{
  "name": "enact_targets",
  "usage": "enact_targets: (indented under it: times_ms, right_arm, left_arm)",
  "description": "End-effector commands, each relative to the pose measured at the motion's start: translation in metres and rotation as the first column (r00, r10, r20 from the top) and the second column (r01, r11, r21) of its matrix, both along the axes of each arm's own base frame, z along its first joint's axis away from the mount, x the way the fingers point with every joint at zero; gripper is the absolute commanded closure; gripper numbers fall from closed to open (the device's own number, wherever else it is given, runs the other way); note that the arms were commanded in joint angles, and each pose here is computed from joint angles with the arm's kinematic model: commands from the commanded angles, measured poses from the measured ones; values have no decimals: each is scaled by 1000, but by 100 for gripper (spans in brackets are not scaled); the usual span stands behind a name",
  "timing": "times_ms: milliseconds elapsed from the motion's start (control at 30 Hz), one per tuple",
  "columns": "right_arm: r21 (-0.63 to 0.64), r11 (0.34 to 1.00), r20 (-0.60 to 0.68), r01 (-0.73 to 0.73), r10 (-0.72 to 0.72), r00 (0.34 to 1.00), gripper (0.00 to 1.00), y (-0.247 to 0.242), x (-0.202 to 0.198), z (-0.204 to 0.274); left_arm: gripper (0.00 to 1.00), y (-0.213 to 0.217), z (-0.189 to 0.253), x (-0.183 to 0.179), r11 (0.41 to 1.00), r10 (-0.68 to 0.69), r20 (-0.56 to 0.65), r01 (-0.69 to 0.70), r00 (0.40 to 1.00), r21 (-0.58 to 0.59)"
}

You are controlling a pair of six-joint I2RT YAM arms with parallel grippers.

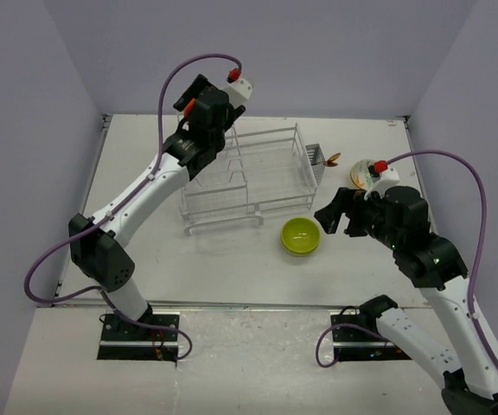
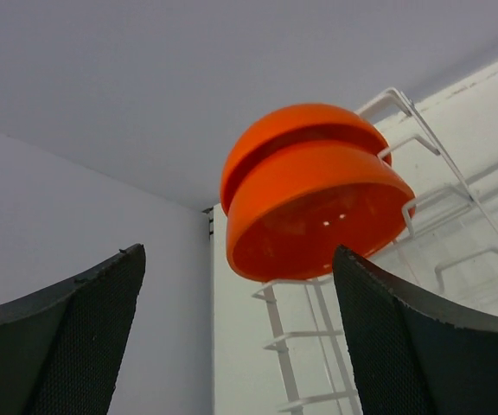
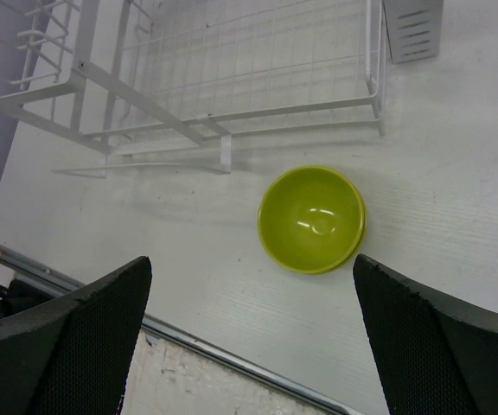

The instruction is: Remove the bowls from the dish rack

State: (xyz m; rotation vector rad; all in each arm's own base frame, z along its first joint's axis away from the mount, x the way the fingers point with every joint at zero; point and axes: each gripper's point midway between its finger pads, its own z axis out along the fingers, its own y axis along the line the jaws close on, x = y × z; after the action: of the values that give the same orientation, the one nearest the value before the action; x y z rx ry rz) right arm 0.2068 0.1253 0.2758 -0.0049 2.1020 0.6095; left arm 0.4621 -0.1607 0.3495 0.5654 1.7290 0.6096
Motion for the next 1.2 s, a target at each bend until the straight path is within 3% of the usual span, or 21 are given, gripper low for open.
enact_targets:
  times_ms: [0, 100, 400, 567, 867, 1167]
  right_arm:
    - [24, 999, 15, -35, 34, 999, 1, 8, 2, 4]
    - [17, 999, 29, -32, 32, 999, 1, 6, 1, 8]
    - [24, 999, 106, -41, 38, 994, 1, 0, -8, 32]
    - [29, 999, 119, -44, 40, 992, 1, 0, -9, 37]
    - [22, 999, 126, -47, 44, 991, 1, 0, -8, 36]
    - [34, 997, 132, -62, 57, 990, 1, 5, -5, 39]
  left_arm:
    - [12, 9, 56, 16, 999, 17, 159, -11, 987, -37]
    - [16, 6, 44, 30, 999, -2, 139, 9, 990, -53]
    - [53, 13, 11, 55, 998, 12, 79, -7, 997, -68]
    - [61, 10, 2, 56, 997, -9, 58, 14, 998, -80]
    - [100, 8, -3, 53, 995, -23, 46, 27, 999, -100]
    - [100, 25, 40, 28, 989, 23, 121, -5, 992, -150]
